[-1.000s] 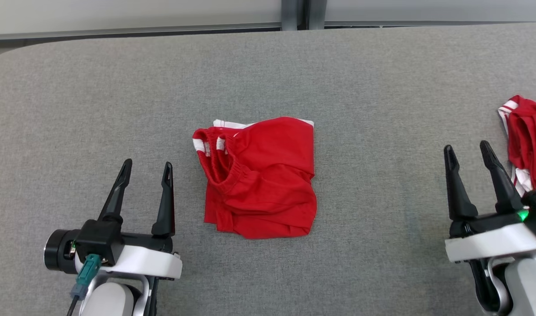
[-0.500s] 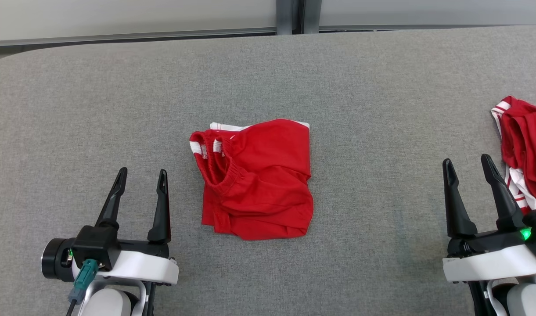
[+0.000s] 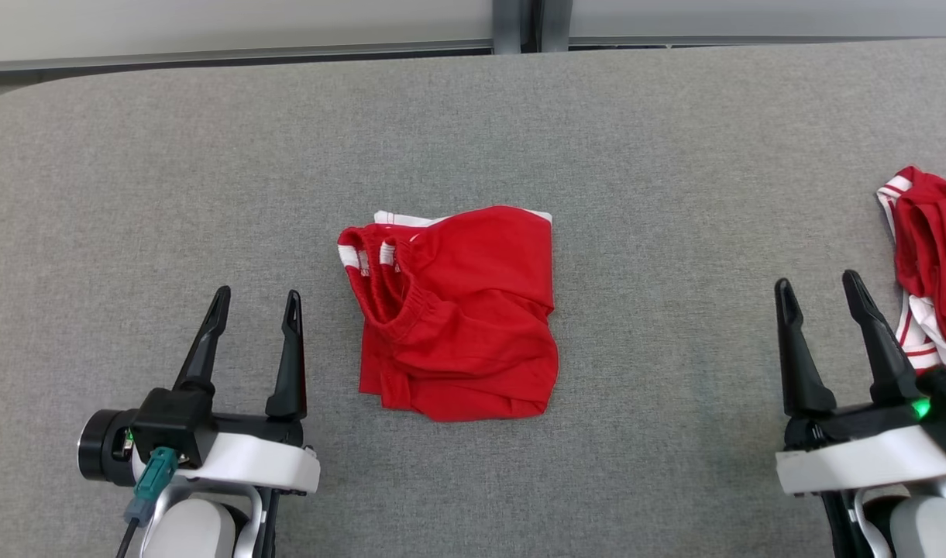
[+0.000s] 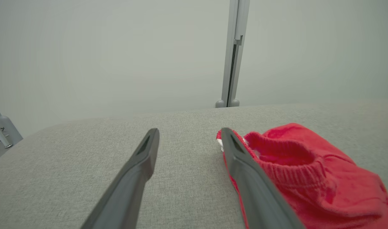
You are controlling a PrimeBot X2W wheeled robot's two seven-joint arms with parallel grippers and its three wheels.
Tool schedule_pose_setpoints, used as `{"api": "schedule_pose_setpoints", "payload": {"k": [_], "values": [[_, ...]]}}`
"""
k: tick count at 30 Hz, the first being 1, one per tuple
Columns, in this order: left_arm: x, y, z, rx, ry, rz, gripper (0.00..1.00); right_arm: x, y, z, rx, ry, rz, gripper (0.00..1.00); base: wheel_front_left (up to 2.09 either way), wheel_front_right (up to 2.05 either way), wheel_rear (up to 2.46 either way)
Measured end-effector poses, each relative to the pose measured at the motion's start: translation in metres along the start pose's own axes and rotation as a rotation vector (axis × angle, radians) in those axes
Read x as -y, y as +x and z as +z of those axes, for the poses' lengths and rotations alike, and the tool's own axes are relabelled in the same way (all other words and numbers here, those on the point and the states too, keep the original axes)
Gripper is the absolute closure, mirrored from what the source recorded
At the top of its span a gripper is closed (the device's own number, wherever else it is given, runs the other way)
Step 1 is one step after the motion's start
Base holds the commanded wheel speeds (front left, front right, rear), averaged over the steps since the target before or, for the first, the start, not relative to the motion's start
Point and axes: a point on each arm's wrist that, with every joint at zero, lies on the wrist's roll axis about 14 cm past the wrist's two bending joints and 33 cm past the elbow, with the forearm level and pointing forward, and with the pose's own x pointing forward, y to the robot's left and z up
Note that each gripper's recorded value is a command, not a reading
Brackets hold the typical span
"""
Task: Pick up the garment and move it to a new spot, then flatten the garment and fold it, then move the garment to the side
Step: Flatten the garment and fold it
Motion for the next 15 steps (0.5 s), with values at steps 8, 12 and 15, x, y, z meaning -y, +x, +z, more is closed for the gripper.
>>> {"api": "schedule_pose_setpoints", "payload": {"k": [8,12,15], "values": [[-0.006,0.004,0.002,0.007,-0.003,0.022,0.00,-0.084,0.045,-0.024,-0.079,0.076,0.241,1.00,0.00,0.00,0.00],[-0.011,0.003,0.001,0.003,-0.004,0.033,0.00,-0.141,0.055,-0.048,-0.159,0.099,0.401,1.00,0.00,0.00,0.00],[-0.013,0.002,0.001,0.001,-0.007,0.046,0.00,-0.175,0.058,-0.063,-0.209,0.106,0.500,1.00,0.00,0.00,0.00]]}}
